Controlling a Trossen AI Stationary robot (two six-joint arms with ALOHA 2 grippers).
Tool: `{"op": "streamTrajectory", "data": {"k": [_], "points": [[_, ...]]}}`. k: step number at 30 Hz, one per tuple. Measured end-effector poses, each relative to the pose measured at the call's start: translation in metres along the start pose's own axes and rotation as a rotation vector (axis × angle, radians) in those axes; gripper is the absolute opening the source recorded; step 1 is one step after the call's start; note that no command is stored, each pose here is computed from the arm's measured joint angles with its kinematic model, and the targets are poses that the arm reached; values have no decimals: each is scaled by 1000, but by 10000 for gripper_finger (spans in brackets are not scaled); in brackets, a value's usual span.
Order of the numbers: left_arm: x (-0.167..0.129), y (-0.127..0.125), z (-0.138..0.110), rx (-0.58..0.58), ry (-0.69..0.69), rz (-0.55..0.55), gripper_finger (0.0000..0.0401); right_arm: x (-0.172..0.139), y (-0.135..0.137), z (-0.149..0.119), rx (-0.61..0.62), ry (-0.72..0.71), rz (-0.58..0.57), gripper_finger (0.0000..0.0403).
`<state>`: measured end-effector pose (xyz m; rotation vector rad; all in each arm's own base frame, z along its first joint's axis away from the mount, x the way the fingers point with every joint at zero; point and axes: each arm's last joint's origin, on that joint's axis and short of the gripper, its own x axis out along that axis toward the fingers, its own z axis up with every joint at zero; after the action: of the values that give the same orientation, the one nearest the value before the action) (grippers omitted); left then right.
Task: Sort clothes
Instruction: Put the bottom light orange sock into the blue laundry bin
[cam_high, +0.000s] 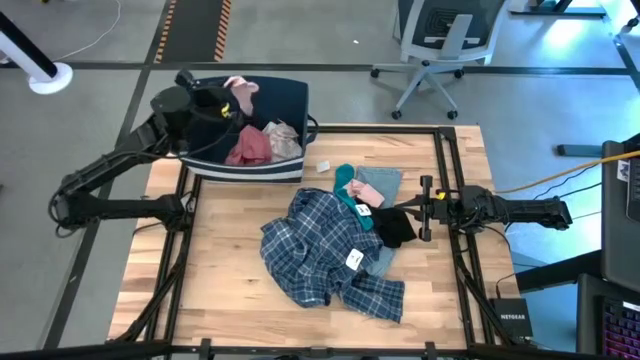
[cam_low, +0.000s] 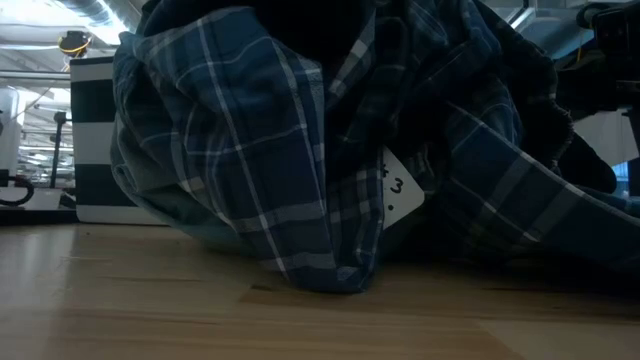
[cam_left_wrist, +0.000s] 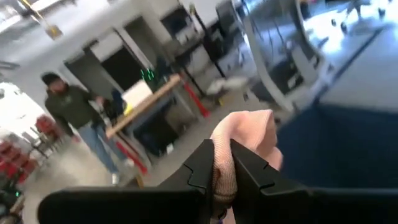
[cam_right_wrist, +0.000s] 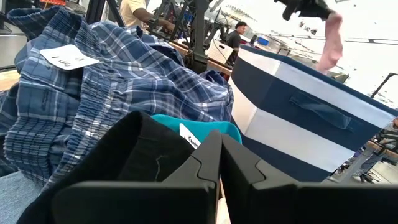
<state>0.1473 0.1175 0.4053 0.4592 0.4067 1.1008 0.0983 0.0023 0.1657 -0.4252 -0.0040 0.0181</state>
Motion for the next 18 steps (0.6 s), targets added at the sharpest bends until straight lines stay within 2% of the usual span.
{"op": "streamTrajectory", "data": {"k": [11,14,18], "points": [[24,-27,-35,11,342,-120,29,0,0,0,0,0,0,17],[31,-36,-40,0,394,-172,46,0,0,0,0,0,0,17],[40,-49,-46,1,443,-254,88,0,0,0,0,0,0,17]]}}
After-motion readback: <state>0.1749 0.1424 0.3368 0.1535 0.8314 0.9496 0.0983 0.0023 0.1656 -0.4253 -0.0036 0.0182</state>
